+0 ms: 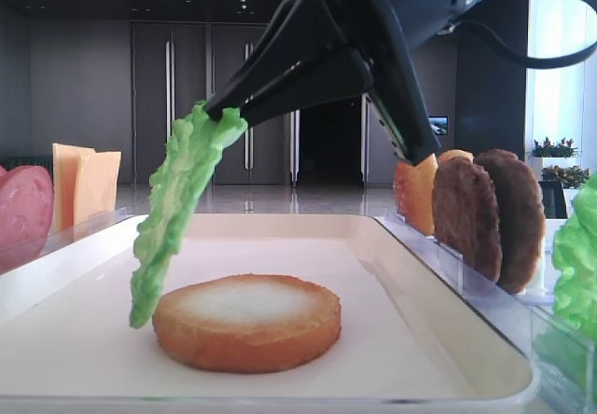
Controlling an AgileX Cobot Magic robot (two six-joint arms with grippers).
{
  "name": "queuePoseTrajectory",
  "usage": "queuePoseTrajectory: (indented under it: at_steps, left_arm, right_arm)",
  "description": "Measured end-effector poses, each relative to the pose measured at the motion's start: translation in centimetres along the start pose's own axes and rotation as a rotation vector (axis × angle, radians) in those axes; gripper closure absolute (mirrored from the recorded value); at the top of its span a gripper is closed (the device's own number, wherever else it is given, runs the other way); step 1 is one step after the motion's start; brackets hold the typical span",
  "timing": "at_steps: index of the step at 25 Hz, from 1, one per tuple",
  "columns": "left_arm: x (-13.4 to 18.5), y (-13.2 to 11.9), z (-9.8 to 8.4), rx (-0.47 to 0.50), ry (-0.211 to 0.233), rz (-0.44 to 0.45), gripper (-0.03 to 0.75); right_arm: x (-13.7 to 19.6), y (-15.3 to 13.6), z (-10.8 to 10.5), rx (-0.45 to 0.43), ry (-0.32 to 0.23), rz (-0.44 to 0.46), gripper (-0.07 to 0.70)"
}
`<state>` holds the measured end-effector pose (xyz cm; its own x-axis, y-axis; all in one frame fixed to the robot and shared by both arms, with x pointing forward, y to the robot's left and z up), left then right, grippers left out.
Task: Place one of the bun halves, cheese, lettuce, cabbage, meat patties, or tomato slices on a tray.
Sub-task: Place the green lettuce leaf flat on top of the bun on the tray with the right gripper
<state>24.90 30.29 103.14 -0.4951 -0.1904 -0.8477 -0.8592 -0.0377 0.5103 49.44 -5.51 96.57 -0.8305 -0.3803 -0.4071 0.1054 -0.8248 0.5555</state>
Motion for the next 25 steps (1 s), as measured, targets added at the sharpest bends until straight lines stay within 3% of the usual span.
queuePoseTrajectory:
  at_steps: [25]
  left_arm:
    - [0.00,0.00,0.00,0.000,0.000,0.000,0.715]
  right_arm:
    - [0.33,0.55,-0.90,0.004,0.011,-0.001,0.619]
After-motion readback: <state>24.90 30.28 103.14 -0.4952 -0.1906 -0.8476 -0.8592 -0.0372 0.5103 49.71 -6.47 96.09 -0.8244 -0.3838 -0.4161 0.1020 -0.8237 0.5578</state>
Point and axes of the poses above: a point on each arm's last joint axis where the gripper is mounted, y pointing back along that axis away from the gripper, z along the wrist's bending axis when the last joint is at zero, x = y × z, the point moved 2 cm from there along -y, pointing out along that axis toward the gripper, and after that the axes turned 12 degrees about y, right-handed, at the moved point
